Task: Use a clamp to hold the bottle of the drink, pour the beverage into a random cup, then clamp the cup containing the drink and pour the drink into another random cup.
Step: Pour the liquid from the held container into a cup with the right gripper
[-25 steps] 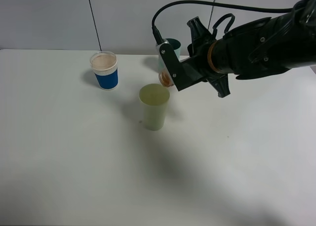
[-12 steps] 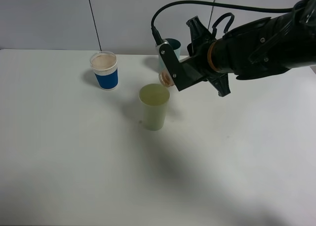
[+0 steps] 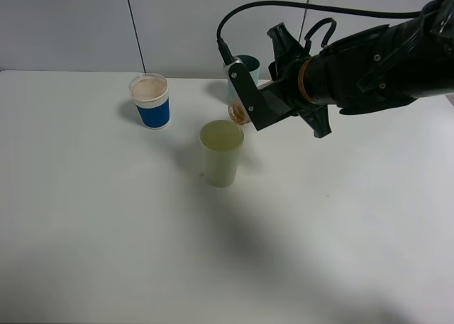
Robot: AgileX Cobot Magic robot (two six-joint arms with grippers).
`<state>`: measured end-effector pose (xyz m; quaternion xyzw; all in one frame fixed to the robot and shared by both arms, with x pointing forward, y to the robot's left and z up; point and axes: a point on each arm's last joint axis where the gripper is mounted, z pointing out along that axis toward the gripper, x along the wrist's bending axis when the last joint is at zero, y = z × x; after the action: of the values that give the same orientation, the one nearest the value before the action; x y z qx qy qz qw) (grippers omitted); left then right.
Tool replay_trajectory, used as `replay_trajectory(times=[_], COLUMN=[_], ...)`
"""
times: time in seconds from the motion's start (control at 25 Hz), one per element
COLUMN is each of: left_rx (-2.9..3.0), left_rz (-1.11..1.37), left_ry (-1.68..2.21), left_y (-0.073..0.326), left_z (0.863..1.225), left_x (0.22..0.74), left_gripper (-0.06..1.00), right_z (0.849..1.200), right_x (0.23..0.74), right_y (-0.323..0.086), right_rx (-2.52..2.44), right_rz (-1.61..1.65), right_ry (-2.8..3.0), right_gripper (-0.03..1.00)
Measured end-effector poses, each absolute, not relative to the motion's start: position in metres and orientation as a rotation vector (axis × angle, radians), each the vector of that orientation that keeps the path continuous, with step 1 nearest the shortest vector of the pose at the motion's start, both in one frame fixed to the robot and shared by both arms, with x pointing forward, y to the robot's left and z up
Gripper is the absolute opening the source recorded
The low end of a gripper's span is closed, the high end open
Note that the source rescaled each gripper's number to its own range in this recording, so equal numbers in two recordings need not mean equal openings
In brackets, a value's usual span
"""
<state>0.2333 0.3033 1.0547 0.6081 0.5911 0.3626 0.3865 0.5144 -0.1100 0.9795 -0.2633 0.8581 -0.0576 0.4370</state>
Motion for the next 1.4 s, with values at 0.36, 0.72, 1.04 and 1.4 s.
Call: replay_trajectory(times=[0.36,0.72,1.04,1.4], left_rx=[1.548,1.548,1.548,1.548], left_rz=[0.923,0.923,0.923,0.923], left_ry=[1.505,1.505,1.505,1.505], left_y=[0.303,0.303,0.303,0.303], left_z=[1.055,1.055,1.055,1.055], left_x=[0.233,0.233,0.233,0.233], left_gripper=[1.0,1.0,1.0,1.0], right_z=[0.98,0.98,0.982,0.973], right_x=[0.514,0.514,0.524,0.534], right_y=[-0.11,-0.11,-0.101,-0.082], right_rx=[-0.656,-0.657,-0.641,-0.664], right_rz=[-0.144,-0.145,-0.131,-0.123], right_ry=[2.133,2.133,2.124,2.124], right_gripper=[0.0,0.0,0.0,0.0])
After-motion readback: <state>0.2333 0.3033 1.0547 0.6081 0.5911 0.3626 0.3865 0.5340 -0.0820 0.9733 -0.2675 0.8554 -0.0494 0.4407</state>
